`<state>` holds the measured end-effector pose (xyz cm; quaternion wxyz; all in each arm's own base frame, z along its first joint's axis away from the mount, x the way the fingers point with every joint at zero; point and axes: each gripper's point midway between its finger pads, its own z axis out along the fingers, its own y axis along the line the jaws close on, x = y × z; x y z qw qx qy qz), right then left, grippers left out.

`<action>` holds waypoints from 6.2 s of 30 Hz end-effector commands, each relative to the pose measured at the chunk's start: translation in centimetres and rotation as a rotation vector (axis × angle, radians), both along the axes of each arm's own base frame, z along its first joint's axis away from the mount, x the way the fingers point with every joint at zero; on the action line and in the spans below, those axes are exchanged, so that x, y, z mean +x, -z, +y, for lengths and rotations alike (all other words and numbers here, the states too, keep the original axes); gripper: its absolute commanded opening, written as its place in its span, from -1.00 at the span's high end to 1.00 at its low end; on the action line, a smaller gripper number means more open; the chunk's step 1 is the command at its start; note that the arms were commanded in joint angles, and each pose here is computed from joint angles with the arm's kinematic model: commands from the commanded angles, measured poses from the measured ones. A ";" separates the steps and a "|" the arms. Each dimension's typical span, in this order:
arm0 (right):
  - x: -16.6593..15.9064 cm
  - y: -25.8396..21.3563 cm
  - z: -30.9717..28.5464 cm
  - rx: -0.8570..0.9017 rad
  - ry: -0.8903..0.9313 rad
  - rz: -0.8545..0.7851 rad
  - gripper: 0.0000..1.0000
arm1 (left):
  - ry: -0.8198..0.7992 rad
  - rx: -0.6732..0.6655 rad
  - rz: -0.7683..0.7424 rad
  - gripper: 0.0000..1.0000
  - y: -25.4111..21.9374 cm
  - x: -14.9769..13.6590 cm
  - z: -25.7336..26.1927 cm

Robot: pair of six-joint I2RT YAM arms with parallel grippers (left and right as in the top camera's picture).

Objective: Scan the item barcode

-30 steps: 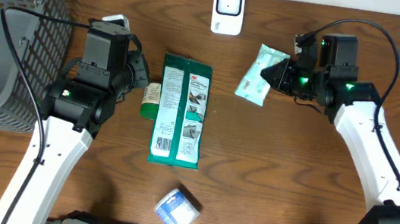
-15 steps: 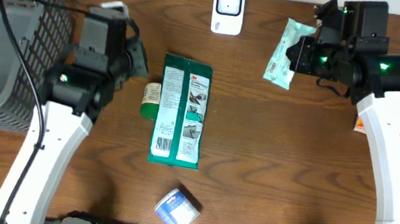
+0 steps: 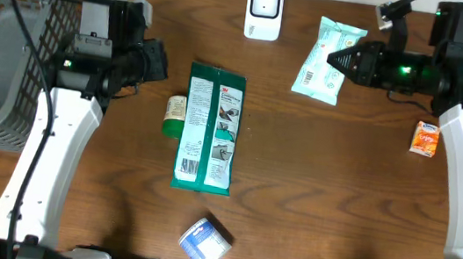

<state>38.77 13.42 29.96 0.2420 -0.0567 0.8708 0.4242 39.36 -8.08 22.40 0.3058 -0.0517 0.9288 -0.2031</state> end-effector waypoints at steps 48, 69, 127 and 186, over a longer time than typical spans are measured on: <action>-5.0 1.6 10.9 0.545 -0.629 -0.055 0.98 | 0.783 -0.605 -0.129 0.08 -5.0 -3.4 -15.2; -5.0 2.6 12.1 0.475 -0.666 -0.096 0.98 | 0.816 -0.664 -0.148 0.24 -6.5 -3.5 -15.6; -5.1 2.4 12.0 0.497 -0.648 -0.043 0.98 | 0.791 -0.752 -0.151 0.07 -9.1 -2.6 -15.4; -3.2 3.4 10.4 0.441 -0.553 0.036 -0.40 | 0.724 -0.660 -0.204 0.85 -8.0 -1.1 -16.1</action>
